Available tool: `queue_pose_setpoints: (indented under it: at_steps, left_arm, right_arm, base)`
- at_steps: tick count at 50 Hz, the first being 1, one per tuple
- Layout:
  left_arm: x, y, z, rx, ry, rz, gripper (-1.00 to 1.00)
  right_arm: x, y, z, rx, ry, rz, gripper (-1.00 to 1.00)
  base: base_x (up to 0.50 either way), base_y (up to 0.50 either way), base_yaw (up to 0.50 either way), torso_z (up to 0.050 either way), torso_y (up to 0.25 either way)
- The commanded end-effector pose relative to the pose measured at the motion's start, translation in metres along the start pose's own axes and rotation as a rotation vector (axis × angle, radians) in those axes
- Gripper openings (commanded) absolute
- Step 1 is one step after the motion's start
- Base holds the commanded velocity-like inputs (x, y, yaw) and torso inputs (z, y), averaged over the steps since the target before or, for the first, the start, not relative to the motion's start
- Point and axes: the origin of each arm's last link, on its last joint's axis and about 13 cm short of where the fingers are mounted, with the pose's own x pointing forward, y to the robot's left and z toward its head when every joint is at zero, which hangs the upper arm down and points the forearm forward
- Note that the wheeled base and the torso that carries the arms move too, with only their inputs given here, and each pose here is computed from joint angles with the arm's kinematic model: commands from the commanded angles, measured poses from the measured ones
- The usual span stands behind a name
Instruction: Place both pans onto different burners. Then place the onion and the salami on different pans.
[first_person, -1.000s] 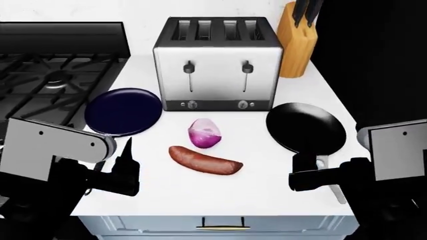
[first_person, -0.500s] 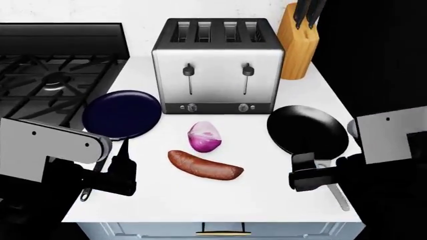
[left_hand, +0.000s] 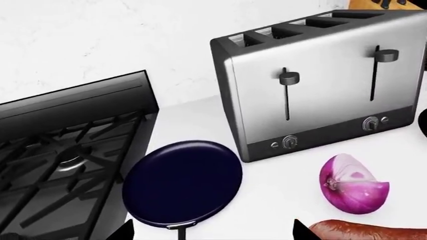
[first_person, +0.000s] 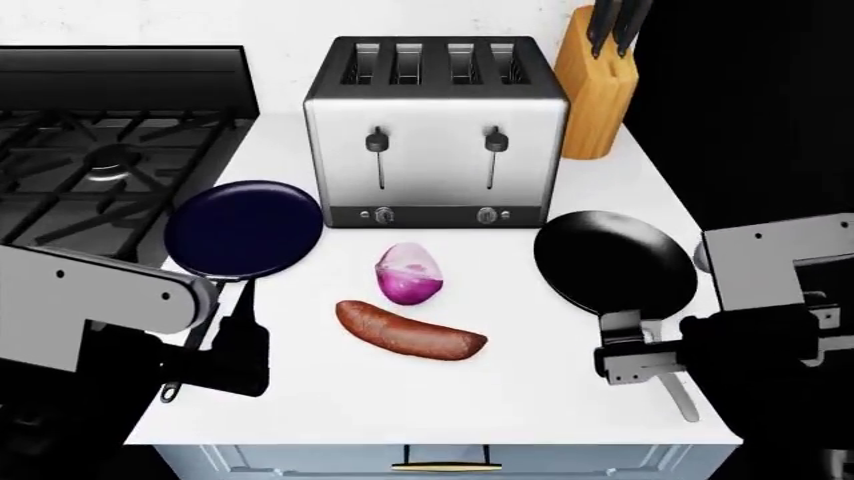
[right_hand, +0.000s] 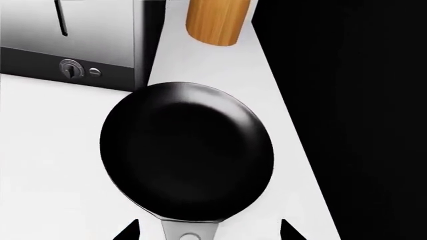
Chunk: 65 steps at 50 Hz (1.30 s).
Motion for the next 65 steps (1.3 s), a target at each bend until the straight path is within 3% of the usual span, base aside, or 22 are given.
queue_pose_setpoints:
  at_steps: [1, 21, 58, 59, 65]
  left_arm:
    - [0.0, 0.001, -0.001, -0.01, 0.0, 0.003, 1.0]
    - [0.0, 0.002, -0.006, -0.015, 0.009, 0.012, 1.0]
    - [0.0, 0.0, -0.006, -0.014, 0.011, 0.01, 1.0]
    - [0.0, 0.0, -0.006, -0.014, 0.011, 0.01, 1.0]
    - [0.0, 0.0, -0.006, -0.016, 0.009, 0.011, 1.0]
  right_arm:
    - [0.013, 0.004, -0.007, -0.008, 0.065, 0.022, 1.0]
    - [0.036, 0.01, -0.018, 0.035, 0.119, 0.082, 1.0]
    - [0.058, 0.009, -0.055, 0.081, 0.239, 0.084, 1.0]
    - [0.058, 0.009, -0.056, 0.081, 0.242, 0.084, -1.0]
    - [0.056, 0.008, -0.055, 0.092, 0.243, 0.075, -1.0]
  base:
    - [0.0, 0.0, 0.0, 0.0, 0.0]
    - [0.0, 0.0, 0.0, 0.0, 0.0]
    - [0.0, 0.0, 0.0, 0.0, 0.0]
    - [0.01, 0.0, 0.0, 0.0, 0.0]
    - [0.01, 0.0, 0.0, 0.0, 0.0]
